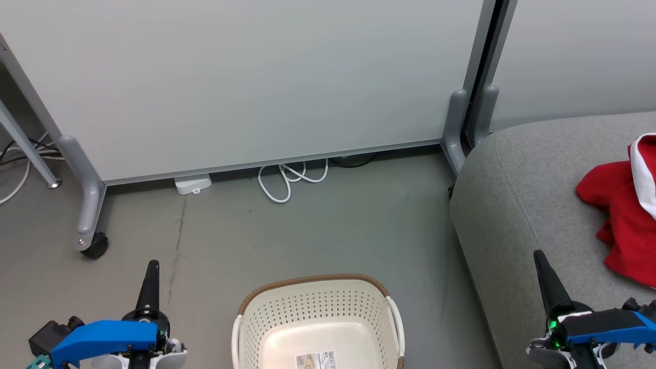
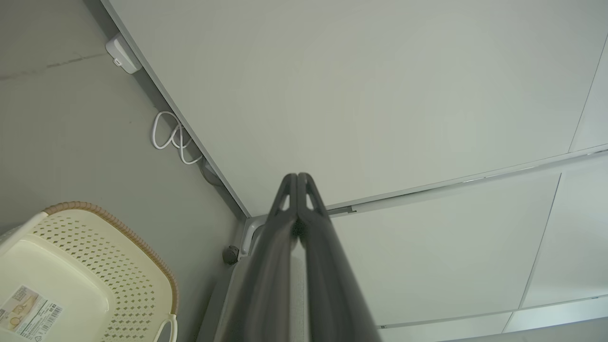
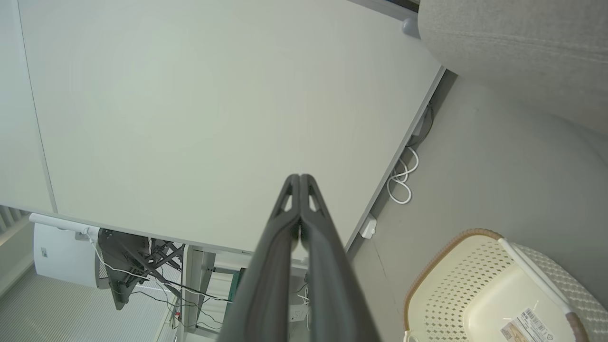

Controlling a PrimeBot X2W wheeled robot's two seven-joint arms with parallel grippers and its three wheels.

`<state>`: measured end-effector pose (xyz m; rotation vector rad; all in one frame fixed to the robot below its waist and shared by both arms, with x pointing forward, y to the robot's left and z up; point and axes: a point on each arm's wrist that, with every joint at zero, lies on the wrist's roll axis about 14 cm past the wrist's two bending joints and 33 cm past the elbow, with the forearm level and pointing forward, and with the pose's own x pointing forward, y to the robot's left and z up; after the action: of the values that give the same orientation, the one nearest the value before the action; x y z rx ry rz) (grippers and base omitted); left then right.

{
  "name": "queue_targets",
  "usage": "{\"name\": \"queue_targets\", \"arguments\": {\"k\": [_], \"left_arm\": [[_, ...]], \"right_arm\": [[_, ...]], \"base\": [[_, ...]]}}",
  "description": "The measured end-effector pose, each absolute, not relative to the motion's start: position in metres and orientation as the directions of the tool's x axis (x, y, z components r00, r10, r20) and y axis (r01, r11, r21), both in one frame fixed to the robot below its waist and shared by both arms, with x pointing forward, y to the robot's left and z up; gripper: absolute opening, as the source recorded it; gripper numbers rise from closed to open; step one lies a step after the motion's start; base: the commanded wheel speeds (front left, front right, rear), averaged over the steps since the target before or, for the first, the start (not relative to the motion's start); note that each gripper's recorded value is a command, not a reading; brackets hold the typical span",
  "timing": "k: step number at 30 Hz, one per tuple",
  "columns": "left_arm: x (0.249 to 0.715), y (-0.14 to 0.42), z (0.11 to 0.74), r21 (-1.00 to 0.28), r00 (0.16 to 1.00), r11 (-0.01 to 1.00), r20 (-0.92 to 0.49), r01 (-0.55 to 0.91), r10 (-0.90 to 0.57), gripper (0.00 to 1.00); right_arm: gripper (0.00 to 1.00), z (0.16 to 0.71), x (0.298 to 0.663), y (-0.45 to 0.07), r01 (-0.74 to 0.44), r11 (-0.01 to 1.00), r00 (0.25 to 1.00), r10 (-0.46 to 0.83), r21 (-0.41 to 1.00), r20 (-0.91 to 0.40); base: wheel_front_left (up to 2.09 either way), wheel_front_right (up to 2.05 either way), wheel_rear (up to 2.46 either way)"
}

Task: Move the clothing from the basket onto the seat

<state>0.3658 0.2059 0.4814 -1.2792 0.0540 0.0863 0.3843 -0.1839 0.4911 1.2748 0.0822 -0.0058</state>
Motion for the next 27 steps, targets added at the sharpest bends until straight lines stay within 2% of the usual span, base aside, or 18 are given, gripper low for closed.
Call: {"name": "queue_targets", "arguments": {"k": [27], "left_arm": [[0.380,0.202,0.496,-0.995,0.999,0.090,-0.040,-0.041,0.011,0.00]], "right_arm": [[0.00,0.500,0.387,-0.194,0.027,0.090,0.999,0.016,0.996,-0.028]], "base": [[0.00,0.00,0.00]]}}
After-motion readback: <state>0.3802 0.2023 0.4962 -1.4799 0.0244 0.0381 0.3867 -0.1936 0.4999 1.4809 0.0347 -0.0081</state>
